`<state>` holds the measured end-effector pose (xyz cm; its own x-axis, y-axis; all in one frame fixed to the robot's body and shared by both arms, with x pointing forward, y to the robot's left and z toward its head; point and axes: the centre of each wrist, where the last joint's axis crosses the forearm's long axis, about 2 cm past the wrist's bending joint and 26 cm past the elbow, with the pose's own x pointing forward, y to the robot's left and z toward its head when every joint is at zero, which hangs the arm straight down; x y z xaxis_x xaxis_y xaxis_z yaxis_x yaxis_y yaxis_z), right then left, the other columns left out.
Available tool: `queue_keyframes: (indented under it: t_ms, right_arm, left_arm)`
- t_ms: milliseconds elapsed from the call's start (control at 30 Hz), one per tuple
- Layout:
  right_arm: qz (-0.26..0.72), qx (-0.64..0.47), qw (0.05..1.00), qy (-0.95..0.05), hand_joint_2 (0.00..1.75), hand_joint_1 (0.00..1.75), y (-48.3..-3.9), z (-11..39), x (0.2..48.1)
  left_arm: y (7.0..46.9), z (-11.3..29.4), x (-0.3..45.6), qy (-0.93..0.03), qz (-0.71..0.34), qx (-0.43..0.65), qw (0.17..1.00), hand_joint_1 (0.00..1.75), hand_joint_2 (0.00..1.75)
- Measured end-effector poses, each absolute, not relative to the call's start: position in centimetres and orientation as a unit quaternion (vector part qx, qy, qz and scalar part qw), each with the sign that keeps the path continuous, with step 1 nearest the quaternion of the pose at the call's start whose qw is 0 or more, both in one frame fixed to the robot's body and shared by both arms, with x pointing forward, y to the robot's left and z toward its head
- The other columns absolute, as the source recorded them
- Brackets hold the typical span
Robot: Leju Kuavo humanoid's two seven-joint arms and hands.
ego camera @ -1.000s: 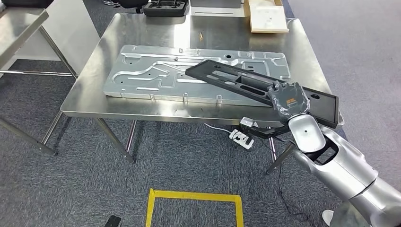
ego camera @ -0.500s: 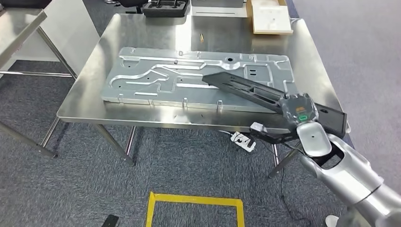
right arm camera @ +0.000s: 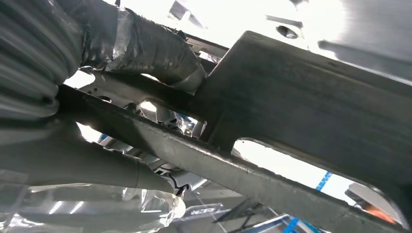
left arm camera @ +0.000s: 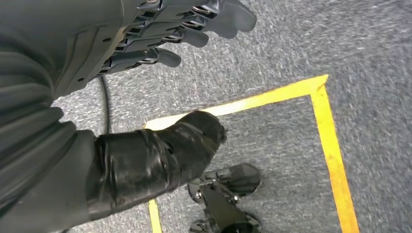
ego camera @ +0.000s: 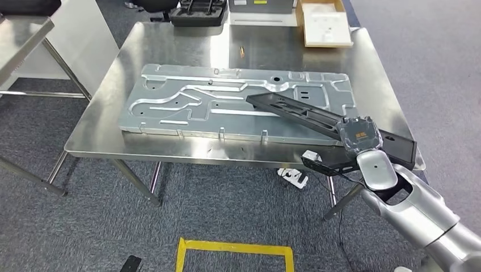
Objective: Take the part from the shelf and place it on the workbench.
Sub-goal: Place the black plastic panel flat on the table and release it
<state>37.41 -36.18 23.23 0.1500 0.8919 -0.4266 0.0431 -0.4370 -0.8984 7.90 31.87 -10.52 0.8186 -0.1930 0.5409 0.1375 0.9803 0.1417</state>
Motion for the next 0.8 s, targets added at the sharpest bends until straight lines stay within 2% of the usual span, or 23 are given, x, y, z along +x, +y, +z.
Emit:
queue_keyframes:
  t_ms: [733,800]
  right_arm:
    - [0.533,-0.686,0.379,-0.32,1.75,1.73,-37.2,22.2,37.3]
    - [0.533,-0.687,0.382,-0.314,0.87,0.86,-37.4,21.9,37.2]
  left_arm:
    - [31.9,-10.5,8.0,-0.282,-0.083,0.052,0.954,0.0,1.75]
    - [32.0,-10.5,7.8,-0.278,-0.079,0.054,0.956,0.0,1.75]
